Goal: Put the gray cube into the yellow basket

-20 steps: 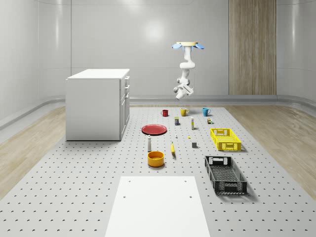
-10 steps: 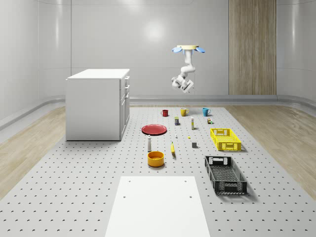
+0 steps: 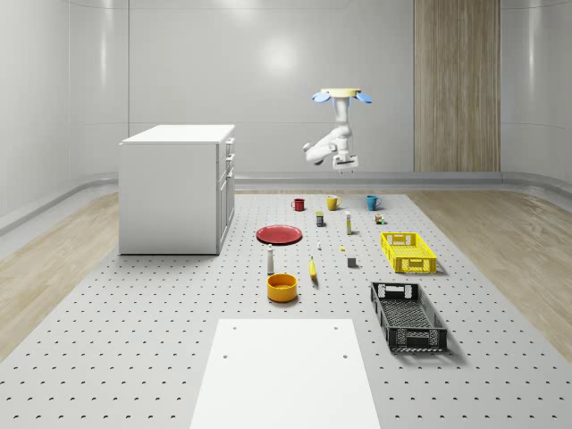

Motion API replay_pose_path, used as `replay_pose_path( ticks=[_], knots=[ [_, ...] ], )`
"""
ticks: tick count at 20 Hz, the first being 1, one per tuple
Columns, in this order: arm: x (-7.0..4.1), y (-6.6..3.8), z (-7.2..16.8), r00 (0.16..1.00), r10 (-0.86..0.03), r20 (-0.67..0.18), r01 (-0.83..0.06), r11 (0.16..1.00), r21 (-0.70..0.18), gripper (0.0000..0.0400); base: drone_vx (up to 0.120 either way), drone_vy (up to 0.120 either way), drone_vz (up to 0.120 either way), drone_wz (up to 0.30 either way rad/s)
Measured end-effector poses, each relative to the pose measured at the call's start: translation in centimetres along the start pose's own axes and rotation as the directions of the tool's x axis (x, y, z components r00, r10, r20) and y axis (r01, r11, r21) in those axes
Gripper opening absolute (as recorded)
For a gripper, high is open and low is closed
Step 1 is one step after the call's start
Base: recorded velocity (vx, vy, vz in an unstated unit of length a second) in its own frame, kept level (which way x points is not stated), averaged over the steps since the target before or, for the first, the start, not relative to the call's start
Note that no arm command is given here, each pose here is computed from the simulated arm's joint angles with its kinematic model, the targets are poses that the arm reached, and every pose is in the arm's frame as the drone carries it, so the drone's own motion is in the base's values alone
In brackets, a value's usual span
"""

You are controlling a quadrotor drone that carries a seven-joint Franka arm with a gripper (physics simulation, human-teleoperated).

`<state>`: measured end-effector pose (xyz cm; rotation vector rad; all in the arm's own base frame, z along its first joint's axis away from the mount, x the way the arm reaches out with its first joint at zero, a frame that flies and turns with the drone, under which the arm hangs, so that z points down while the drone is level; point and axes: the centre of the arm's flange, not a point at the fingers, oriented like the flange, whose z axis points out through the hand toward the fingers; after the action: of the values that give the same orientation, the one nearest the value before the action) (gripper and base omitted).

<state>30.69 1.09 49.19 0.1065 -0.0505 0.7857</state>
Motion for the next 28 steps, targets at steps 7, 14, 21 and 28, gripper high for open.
replay_pose_path(
  ticks=[7,14,21,28],
  knots=[
    [-0.57,-0.56,0.00,0.998,-0.003,-0.059,0.000,0.998,-0.056,0.0400,0.120,-0.057,-0.114,0.000],
    [-0.74,-0.72,0.01,0.997,-0.005,-0.076,0.000,0.997,-0.071,0.0400,0.120,0.000,0.000,0.000],
    [-0.78,-0.77,0.01,0.997,-0.005,-0.081,-0.001,0.997,-0.076,0.0400,0.120,0.000,0.000,0.000],
    [-0.79,-0.78,0.01,0.997,-0.005,-0.082,-0.001,0.997,-0.077,0.0400,0.120,0.000,0.000,0.000]
  ],
)
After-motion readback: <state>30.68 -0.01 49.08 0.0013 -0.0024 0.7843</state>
